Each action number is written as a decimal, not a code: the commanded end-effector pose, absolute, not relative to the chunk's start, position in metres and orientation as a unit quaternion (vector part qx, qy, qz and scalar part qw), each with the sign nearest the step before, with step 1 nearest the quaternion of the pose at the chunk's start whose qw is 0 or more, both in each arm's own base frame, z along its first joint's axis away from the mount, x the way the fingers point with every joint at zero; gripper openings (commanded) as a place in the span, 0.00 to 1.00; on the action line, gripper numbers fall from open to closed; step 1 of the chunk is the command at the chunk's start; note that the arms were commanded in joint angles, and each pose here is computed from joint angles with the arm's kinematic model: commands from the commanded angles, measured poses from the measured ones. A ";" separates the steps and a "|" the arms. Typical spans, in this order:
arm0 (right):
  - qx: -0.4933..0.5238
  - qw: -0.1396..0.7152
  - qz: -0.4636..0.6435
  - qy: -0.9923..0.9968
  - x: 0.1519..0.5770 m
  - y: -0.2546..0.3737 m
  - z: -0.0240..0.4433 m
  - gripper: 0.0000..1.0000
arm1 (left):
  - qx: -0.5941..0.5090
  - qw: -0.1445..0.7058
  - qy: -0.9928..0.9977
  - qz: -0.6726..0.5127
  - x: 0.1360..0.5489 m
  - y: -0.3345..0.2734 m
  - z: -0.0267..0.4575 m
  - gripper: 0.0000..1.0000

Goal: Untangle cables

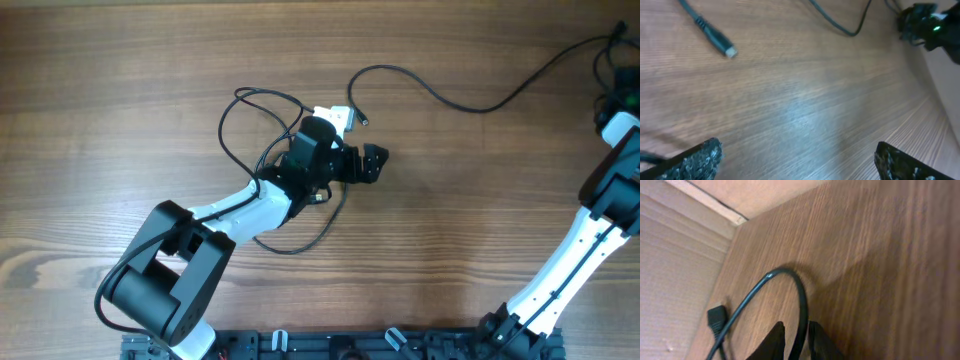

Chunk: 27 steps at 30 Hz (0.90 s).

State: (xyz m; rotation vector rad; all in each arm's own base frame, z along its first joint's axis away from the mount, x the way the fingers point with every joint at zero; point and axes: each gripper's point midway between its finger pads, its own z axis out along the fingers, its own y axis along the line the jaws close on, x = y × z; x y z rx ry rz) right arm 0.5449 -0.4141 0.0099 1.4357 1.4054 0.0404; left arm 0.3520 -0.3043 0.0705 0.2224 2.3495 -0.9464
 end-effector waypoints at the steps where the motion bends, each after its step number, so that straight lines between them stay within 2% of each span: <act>1: 0.615 0.498 -0.027 0.611 0.506 -0.447 -0.030 0.27 | 0.090 0.295 0.887 -0.344 0.353 -0.302 0.066 1.00; 2: 0.616 0.492 -0.019 0.615 0.502 -0.449 -0.033 0.40 | 0.090 0.298 0.885 -0.345 0.354 -0.303 0.067 1.00; 3: 0.614 0.489 -0.006 0.620 0.499 -0.452 -0.034 0.59 | 0.091 0.301 0.884 -0.347 0.355 -0.303 0.069 1.00; 4: 0.589 0.492 0.011 0.641 0.502 -0.450 -0.031 0.88 | 0.091 0.303 0.882 -0.348 0.355 -0.304 0.070 1.00; 5: 0.569 0.496 0.018 0.656 0.505 -0.449 -0.027 1.00 | 0.091 0.303 0.882 -0.348 0.355 -0.304 0.070 1.00; 13: 0.471 0.451 -0.008 0.758 0.503 -0.422 0.029 1.00 | 0.064 0.328 0.893 -0.302 0.368 -0.288 0.064 1.00; 17: 0.399 0.398 0.059 0.824 0.514 -0.357 0.040 1.00 | 0.027 0.367 0.899 -0.236 0.385 -0.265 0.061 1.00; 20: 0.366 0.346 0.122 0.855 0.521 -0.300 0.032 1.00 | 0.012 0.378 0.902 -0.206 0.389 -0.253 0.058 1.00; 27: 0.307 0.213 0.227 0.899 0.517 -0.173 0.009 1.00 | 0.019 0.324 0.928 -0.181 0.369 -0.244 0.035 0.96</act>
